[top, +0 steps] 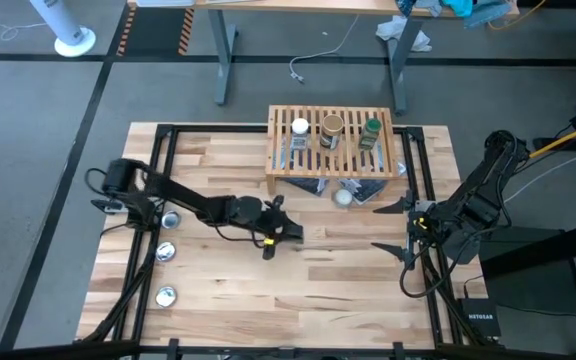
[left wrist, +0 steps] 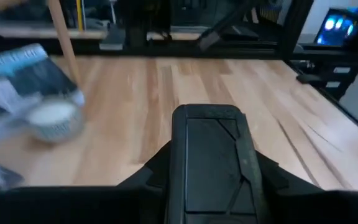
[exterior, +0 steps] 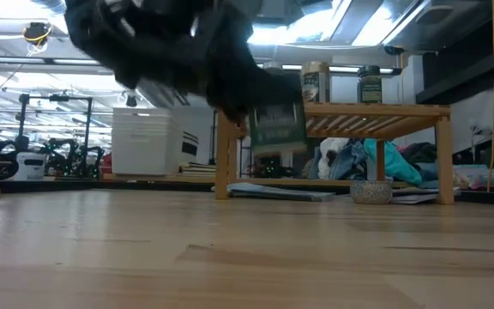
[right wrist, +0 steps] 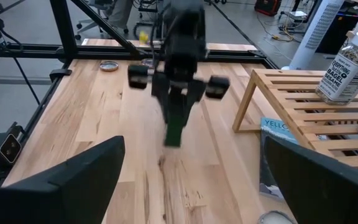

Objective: Shelf spices
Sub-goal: Put the black seasoning can on the shelf, then return to Home Position

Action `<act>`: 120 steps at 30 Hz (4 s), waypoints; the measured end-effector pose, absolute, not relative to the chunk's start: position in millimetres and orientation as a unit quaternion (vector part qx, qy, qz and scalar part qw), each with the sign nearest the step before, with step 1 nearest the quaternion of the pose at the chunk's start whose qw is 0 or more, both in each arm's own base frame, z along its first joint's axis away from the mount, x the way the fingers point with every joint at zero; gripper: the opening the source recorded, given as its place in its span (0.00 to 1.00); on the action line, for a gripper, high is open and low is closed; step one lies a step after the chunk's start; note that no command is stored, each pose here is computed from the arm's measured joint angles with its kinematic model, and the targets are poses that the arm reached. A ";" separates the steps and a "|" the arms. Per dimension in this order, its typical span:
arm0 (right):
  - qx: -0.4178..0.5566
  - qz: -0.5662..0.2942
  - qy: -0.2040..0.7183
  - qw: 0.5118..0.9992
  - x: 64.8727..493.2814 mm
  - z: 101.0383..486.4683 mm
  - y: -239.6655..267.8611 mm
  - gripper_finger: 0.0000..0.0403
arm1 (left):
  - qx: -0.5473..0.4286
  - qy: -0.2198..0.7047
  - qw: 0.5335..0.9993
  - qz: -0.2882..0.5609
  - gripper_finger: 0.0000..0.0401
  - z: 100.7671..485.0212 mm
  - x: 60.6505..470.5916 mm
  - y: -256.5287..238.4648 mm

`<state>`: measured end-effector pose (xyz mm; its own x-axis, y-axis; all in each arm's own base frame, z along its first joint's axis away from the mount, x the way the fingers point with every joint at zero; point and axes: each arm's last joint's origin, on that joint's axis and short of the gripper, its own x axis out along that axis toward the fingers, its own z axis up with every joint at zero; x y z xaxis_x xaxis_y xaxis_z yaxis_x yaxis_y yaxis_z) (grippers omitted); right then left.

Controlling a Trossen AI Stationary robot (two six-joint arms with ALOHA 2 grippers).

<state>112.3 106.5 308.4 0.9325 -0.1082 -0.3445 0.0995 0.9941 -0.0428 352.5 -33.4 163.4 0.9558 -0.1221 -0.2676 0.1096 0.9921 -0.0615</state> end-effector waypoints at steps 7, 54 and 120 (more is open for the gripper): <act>-0.012 -0.052 0.175 0.983 112.3 308.8 106.6 0.97 | 0.047 0.138 0.989 -0.024 0.25 214.6 328.8 -6.4; -0.014 -0.054 0.175 0.983 112.3 308.7 106.4 0.97 | 0.015 0.170 0.984 0.043 0.49 273.9 310.2 137.5; 0.037 0.021 0.067 0.997 81.8 290.1 69.7 0.97 | -0.168 0.055 0.984 -0.018 0.56 262.8 38.4 3.1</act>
